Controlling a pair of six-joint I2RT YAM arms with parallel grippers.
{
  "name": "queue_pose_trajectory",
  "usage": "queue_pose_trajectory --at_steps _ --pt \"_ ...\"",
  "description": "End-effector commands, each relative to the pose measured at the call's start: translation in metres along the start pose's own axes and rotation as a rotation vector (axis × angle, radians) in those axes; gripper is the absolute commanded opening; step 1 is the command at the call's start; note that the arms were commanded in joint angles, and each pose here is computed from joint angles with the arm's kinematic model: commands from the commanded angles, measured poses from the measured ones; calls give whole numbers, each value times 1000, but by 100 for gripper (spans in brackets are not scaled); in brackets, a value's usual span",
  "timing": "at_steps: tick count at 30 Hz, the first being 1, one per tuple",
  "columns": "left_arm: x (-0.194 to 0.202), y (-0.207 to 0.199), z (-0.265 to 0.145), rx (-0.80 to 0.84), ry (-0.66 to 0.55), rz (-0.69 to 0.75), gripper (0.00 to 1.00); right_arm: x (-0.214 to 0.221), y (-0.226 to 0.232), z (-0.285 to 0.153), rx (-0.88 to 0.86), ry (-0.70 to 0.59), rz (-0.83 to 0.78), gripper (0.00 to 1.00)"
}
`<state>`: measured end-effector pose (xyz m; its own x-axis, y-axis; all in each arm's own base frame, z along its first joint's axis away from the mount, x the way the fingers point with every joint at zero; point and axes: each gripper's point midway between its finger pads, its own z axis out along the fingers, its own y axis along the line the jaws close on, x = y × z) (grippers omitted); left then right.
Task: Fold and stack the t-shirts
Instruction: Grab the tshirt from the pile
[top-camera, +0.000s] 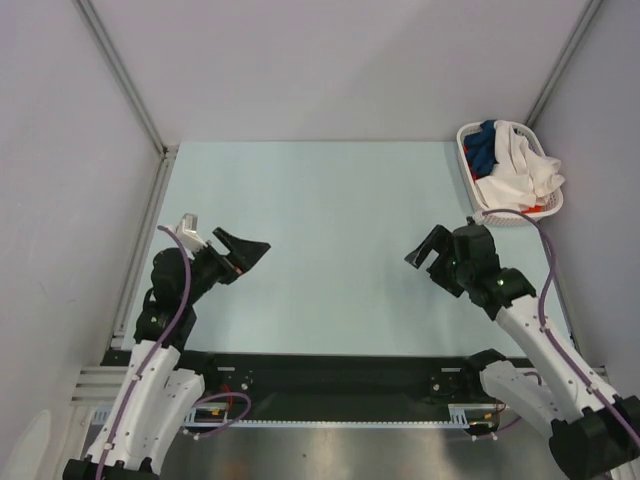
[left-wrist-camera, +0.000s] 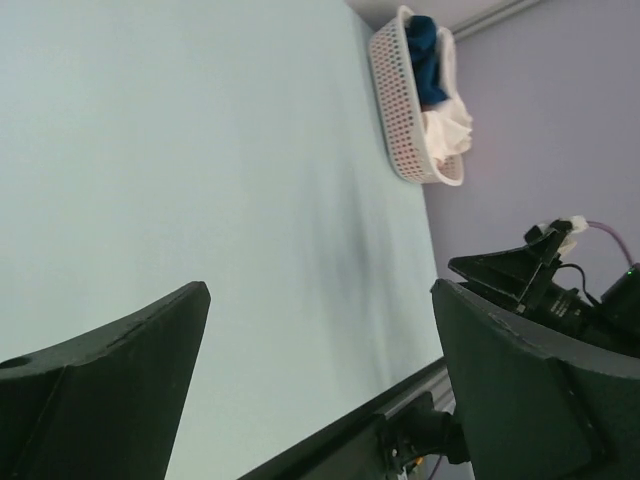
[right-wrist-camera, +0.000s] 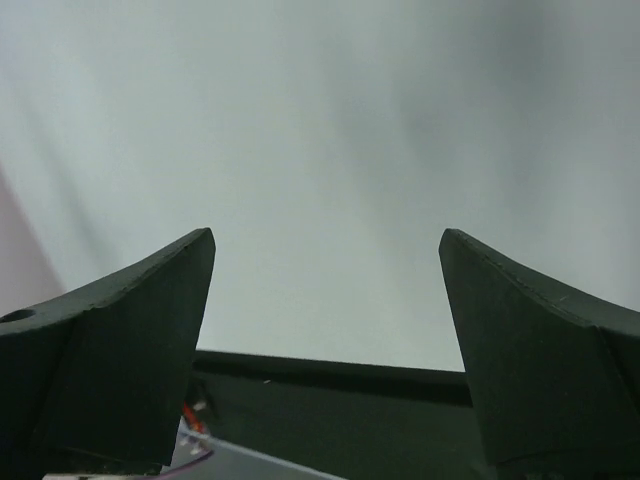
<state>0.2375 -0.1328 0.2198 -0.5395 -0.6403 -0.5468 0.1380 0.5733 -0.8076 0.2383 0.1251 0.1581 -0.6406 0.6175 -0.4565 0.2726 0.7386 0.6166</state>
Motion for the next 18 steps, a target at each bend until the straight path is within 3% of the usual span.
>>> queue_pose_trajectory --at_steps 1,3,5,9,10,13,14,18 --pt "-11 14 -6 -133 -13 53 100 -40 -17 -12 177 -91 -180 100" --pt "-12 15 -7 -160 -9 28 100 -69 -10 -16 180 -145 -225 100" --pt "-7 18 -7 -178 19 8 100 -105 -6 -24 213 -225 -164 100" --pt "18 5 -5 -73 158 -14 100 -177 -1 -25 175 -369 -65 100" --pt "27 -2 -6 -27 211 -23 100 -202 -26 -27 239 -391 16 96" --pt "30 -11 -5 12 285 -2 100 -255 -49 -10 374 -386 40 97" --pt "21 -23 -5 33 272 30 100 -267 -61 9 412 -360 48 98" --pt "4 -24 5 -14 252 84 100 -349 -68 15 460 -487 32 100"
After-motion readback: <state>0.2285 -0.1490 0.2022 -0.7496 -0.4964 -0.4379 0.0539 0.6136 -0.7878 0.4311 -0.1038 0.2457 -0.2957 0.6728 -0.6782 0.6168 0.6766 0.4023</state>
